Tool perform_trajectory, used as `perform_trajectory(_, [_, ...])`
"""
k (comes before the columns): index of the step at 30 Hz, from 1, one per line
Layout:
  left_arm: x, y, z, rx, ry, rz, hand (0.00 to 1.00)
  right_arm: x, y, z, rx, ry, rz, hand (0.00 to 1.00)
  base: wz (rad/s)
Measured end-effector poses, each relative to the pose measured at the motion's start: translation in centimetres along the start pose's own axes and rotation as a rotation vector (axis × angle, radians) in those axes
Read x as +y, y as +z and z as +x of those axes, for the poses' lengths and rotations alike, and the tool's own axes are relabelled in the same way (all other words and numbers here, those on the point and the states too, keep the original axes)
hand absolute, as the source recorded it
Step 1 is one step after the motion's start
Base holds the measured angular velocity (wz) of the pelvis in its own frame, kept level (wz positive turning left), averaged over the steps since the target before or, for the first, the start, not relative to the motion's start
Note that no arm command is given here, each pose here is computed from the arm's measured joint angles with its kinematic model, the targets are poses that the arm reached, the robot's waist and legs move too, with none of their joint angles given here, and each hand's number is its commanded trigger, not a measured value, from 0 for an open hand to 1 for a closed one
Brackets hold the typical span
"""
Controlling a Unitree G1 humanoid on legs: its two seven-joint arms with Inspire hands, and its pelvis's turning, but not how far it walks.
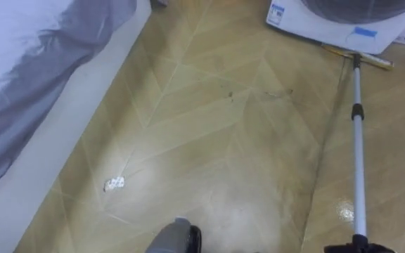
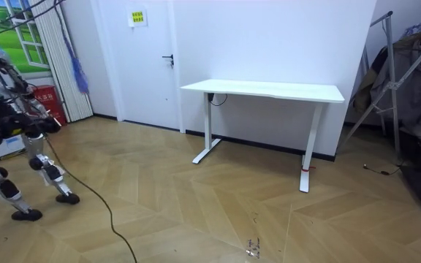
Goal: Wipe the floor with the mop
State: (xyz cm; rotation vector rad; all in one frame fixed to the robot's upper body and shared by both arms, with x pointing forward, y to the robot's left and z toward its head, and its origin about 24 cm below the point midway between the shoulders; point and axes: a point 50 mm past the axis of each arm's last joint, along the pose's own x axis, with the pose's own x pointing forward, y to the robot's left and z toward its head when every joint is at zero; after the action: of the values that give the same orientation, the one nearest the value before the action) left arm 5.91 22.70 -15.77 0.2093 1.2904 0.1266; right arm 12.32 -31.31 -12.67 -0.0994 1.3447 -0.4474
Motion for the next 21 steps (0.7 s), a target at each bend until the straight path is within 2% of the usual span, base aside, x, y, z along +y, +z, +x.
perform_trajectory(4, [-0.1, -0.1, 0.1, 0.014, -0.011, 0.005, 0.0, -1.0, -3.2, 0.3, 0.075, -0.049, -0.037, 1.0, -0.14])
perform_trajectory(9, [0.2, 1.8, 0.5, -0.009, 0.023, -0.029, 0.0, 0.0, -7.6, 0.4, 0.165, -0.056, -0.092, 1.0, 0.15])
perform_trajectory(13, [-0.3, 1.8, 0.6, -0.013, 0.015, -0.04, 0.0, 0.1, -10.2, 0.2, 0.221, -0.051, -0.164, 1.0, 0.08])
perform_trajectory(18, [-0.1, 0.4, 0.5, 0.029, 0.036, -0.052, 0.0, -0.1, -12.5, -0.1, 0.301, -0.036, -0.234, 1.0, 0.04])
perform_trajectory(21, [0.3, -1.9, 0.3, 0.095, 0.058, -0.068, 0.0, 0.2, -13.6, -0.3, 0.339, -0.004, -0.257, 1.0, -0.03])
